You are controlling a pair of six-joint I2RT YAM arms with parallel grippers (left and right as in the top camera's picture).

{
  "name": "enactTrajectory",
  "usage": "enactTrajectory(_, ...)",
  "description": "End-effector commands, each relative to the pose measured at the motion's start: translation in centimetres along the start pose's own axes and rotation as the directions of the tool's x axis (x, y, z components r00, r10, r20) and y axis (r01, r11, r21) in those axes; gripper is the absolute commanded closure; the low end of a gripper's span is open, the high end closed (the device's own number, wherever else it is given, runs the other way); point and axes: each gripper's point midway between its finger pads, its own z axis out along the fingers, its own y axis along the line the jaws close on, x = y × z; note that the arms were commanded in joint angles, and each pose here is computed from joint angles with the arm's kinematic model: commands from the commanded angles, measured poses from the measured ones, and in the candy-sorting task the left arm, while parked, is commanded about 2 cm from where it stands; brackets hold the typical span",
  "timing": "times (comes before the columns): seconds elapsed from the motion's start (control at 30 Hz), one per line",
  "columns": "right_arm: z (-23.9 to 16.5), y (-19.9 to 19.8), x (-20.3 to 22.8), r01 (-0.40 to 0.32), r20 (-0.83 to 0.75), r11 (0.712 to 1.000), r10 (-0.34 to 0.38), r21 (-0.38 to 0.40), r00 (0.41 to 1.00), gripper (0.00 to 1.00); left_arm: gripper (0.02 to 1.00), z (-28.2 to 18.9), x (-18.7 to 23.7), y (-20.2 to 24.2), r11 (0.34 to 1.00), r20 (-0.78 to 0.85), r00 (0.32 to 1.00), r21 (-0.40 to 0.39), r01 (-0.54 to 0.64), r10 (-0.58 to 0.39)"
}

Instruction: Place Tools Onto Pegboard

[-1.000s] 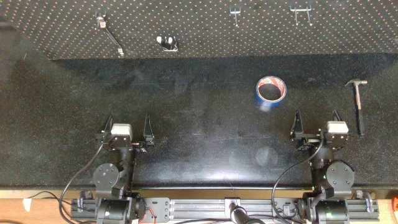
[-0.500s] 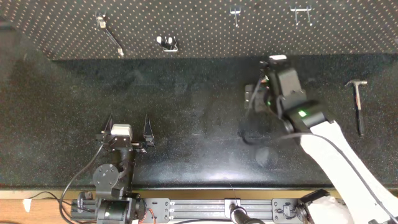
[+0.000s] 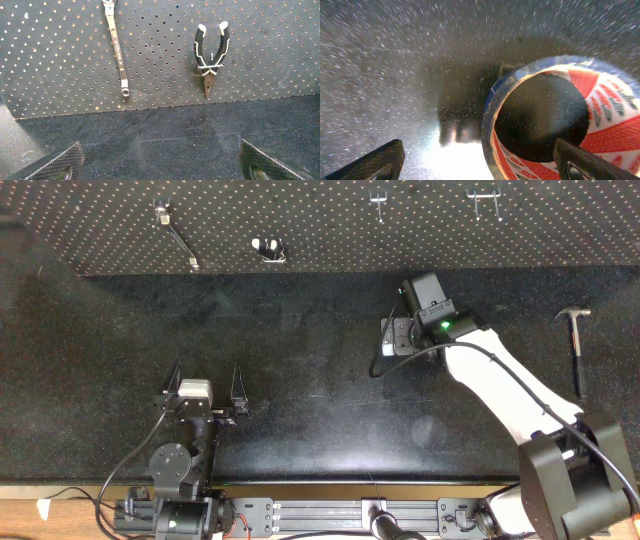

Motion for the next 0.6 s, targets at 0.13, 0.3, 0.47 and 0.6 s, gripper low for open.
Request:
enactTrajectory(0.13, 1.0, 0.4, 0.1, -0.009, -0.026, 1.0, 0.009, -0.004, 1.0, 0.687, 0.023, 0.0, 0.1, -0.1, 1.0, -0.001, 1.0, 0.004, -0.001, 0.001)
enactTrajectory(0.3, -1.1, 0.9, -2.1, -0.012, 0.079, 0.999, 0.015, -0.029, 0.997, 0.925, 0.023, 0.0, 0.1, -0.1, 1.0, -0.001, 1.0, 0.004, -0.001, 0.001)
enactTrajectory(0.47, -14.1, 3.0, -8.0, 0.025, 0.489, 0.993, 0.036, -0.117, 0.872, 0.925, 0.023, 0.0, 0.1, -0.1, 1.0, -0.001, 1.0, 0.004, -0.001, 0.001)
enactTrajectory(0.6, -20.1, 6.7, -10.1, 0.093, 0.69, 0.986, 0.026, -0.136, 0.724, 0.925, 0.023, 0.0, 0.1, -0.1, 1.0, -0.001, 1.0, 0.004, -0.001, 0.001)
